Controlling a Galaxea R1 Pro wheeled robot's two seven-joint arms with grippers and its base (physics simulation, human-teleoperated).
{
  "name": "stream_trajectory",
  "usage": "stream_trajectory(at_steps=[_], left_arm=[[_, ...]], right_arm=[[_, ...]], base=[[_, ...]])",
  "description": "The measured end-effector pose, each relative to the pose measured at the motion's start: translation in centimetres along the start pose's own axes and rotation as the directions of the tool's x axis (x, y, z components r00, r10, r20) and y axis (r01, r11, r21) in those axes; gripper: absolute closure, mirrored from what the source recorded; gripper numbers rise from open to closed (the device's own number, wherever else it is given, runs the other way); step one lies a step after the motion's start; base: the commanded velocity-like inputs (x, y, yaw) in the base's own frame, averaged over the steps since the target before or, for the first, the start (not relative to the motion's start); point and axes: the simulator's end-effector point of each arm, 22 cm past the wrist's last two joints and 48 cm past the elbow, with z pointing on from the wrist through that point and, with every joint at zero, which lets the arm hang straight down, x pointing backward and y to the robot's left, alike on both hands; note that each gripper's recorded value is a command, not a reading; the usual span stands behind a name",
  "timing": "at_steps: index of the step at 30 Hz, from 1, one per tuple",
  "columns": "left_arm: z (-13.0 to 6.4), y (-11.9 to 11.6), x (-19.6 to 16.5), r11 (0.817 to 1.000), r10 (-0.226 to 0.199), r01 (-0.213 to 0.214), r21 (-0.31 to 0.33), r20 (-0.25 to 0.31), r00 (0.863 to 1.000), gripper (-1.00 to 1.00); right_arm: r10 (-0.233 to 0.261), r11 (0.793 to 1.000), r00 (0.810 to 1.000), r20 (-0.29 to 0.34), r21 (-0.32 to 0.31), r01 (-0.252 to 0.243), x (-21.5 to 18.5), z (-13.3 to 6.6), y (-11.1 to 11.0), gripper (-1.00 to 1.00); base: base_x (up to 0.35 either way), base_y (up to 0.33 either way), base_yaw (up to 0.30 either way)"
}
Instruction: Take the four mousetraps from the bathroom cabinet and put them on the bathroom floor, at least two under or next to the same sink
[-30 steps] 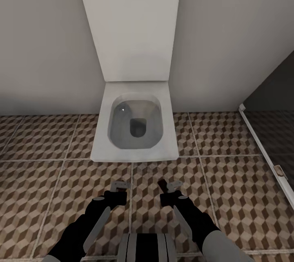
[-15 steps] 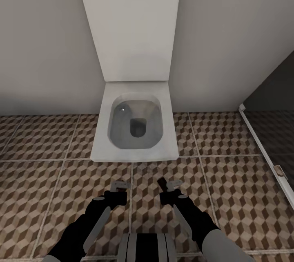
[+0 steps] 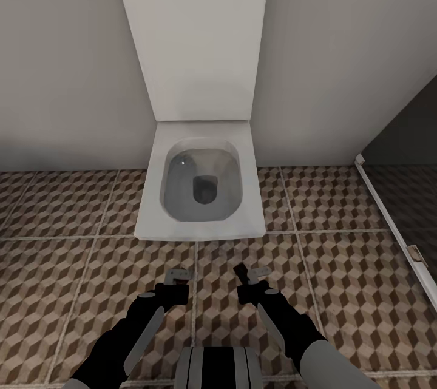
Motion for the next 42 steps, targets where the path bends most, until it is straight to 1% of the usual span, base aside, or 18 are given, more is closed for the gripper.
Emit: stream_trajectory(at_steps=[42], left_arm=[[0.02,0.02,0.06,1.0,0.0,0.0,0.0,-0.001,1.0,1.0]], right_arm=[[-0.003,1.0,1.0,0.012,0.003,0.003,-0.98,0.03,-0.24,1.0]], base=[[0.0,0.0,0.0]])
